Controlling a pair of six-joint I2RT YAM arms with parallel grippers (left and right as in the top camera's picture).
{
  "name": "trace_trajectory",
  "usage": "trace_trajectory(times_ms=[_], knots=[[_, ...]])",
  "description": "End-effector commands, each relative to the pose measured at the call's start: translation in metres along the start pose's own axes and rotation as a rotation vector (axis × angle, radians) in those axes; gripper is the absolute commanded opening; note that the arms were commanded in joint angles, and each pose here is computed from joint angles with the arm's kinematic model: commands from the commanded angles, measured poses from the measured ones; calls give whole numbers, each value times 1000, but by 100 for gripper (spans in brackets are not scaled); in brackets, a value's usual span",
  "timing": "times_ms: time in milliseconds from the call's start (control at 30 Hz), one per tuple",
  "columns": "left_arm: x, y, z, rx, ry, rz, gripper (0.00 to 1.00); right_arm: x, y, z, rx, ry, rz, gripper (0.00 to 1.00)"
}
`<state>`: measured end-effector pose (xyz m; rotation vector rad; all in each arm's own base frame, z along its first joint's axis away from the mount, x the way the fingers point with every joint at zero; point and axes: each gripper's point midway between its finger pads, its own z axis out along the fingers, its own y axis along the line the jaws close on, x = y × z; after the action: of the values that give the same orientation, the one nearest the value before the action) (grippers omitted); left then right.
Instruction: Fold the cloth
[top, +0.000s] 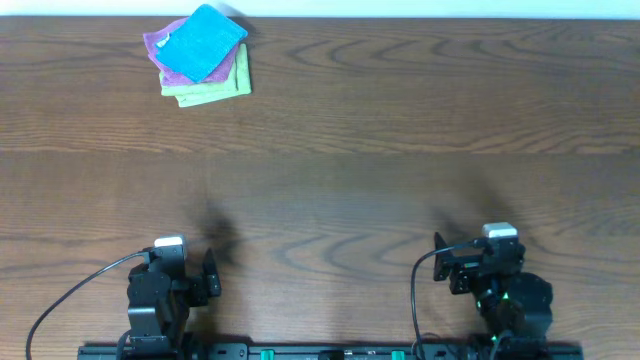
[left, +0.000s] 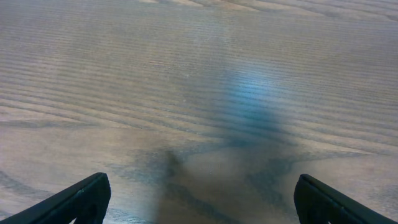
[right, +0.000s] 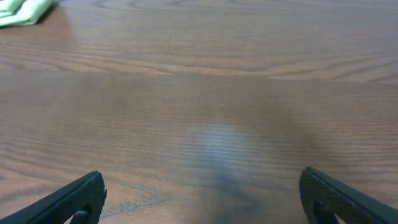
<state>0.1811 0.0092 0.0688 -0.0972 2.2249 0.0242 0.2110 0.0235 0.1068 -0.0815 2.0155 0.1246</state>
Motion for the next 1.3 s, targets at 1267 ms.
trace_trajectory(times_ms=[1267], knots=[[9, 3, 5, -19, 23, 16, 95, 5, -5, 0, 46, 9, -16, 99]])
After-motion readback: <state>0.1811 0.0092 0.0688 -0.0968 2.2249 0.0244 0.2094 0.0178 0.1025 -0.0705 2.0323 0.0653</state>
